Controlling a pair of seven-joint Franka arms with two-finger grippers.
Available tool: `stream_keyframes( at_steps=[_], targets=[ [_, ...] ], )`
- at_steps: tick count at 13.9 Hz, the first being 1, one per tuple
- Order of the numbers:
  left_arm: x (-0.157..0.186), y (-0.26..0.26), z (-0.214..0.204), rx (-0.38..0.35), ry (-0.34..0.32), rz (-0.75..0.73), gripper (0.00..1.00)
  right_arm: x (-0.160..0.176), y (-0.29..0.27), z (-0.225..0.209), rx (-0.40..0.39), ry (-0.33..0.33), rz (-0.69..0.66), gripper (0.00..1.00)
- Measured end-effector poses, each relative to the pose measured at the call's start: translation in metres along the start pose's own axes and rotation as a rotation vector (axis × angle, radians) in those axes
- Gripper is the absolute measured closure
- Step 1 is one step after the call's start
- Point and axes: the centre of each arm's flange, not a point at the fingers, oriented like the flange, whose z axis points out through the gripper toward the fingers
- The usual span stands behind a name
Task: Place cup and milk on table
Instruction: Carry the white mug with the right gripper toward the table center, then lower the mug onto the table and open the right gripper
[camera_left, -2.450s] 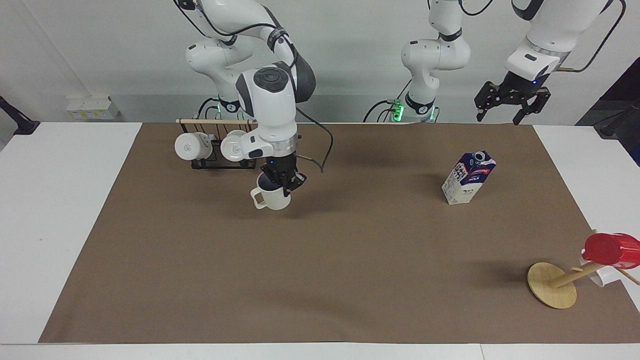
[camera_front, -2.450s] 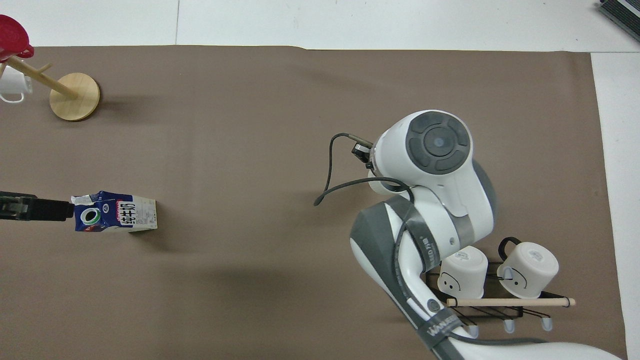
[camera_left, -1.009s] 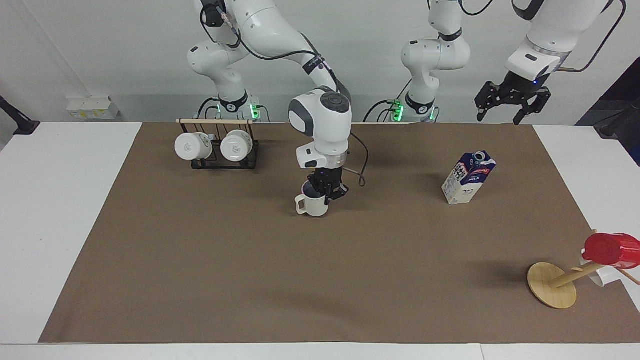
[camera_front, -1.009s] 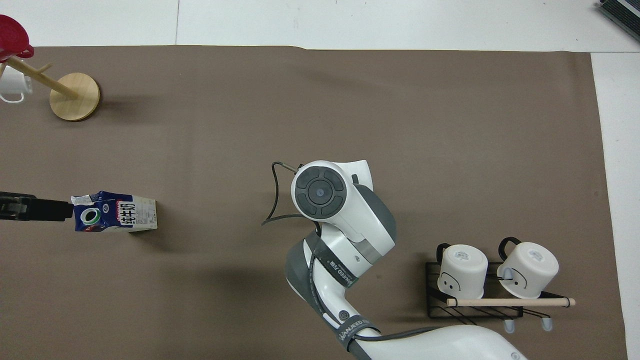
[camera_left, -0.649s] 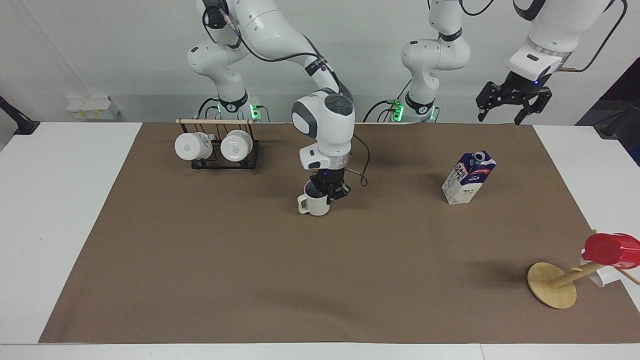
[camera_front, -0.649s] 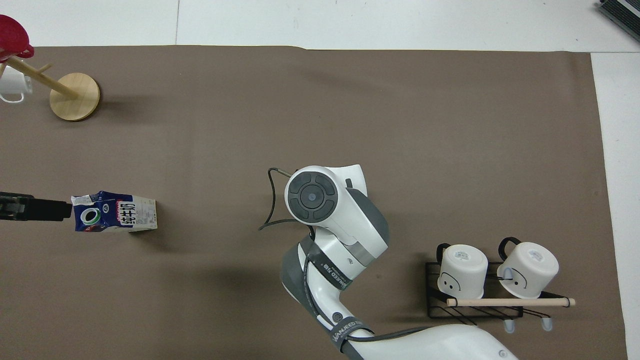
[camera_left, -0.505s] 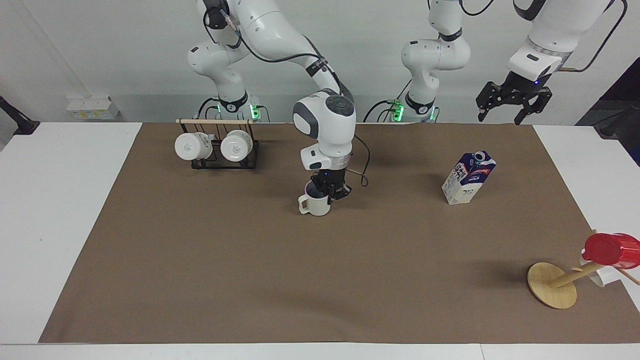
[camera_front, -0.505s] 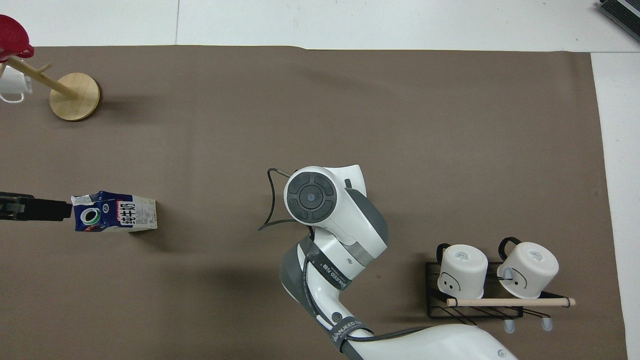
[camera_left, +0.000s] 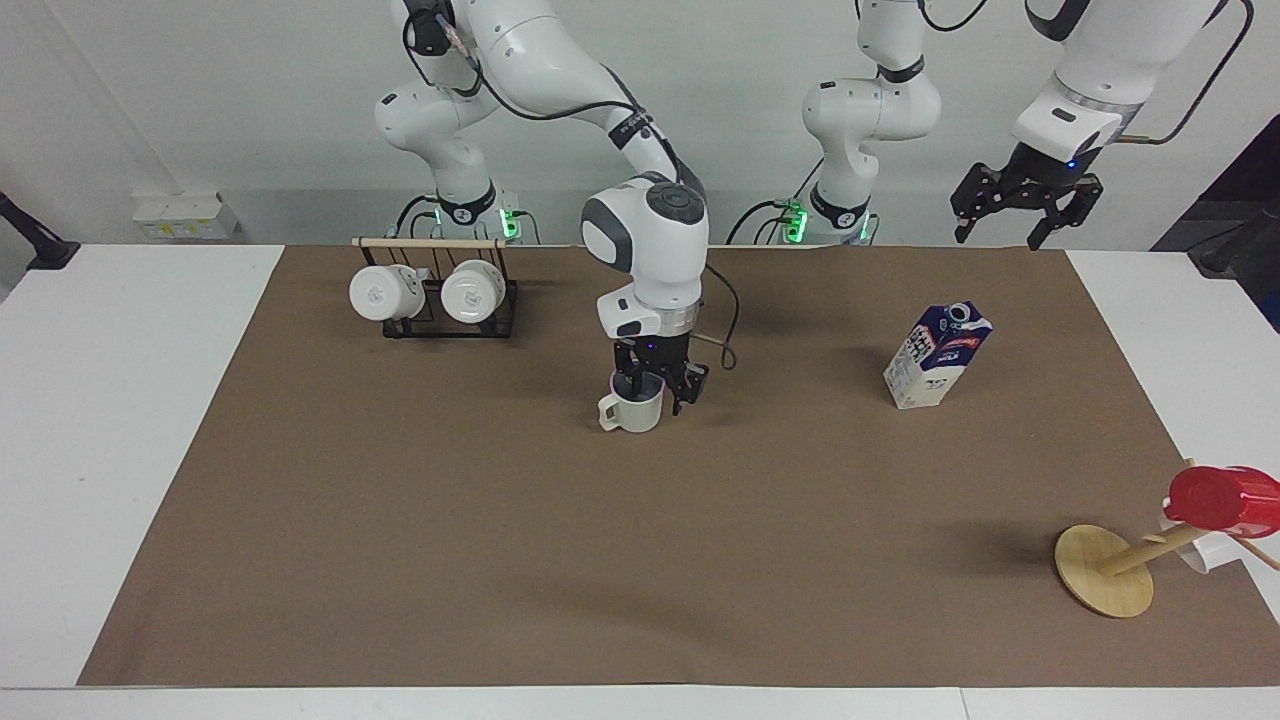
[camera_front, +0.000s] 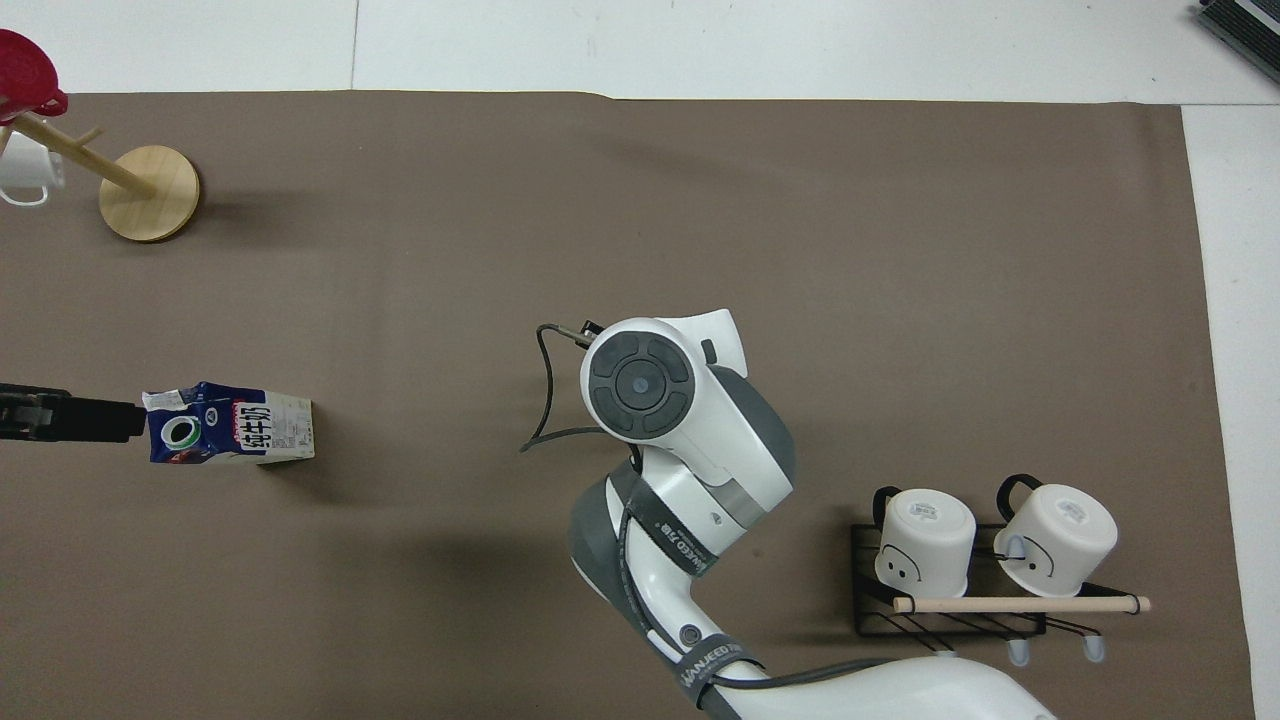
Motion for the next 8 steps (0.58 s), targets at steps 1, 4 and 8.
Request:
stream_keyframes(
  at_steps=[1,4,8],
  targets=[
    [0.0,0.0,0.0,0.0,0.002,0.0,0.0,0.012,0.006,-0.014,0.004,0.003,-0.017,0.01],
    [0.002,-0.001,-0.001,0.002,0.015,-0.002,0.0,0.051,0.038,-0.07,0.012,-0.014,-0.093,0.0],
    [0.003,-0.002,0.009,-0.001,-0.006,-0.004,0.0,0.101,0.097,-0.125,0.004,-0.056,-0.189,0.0]
  ],
)
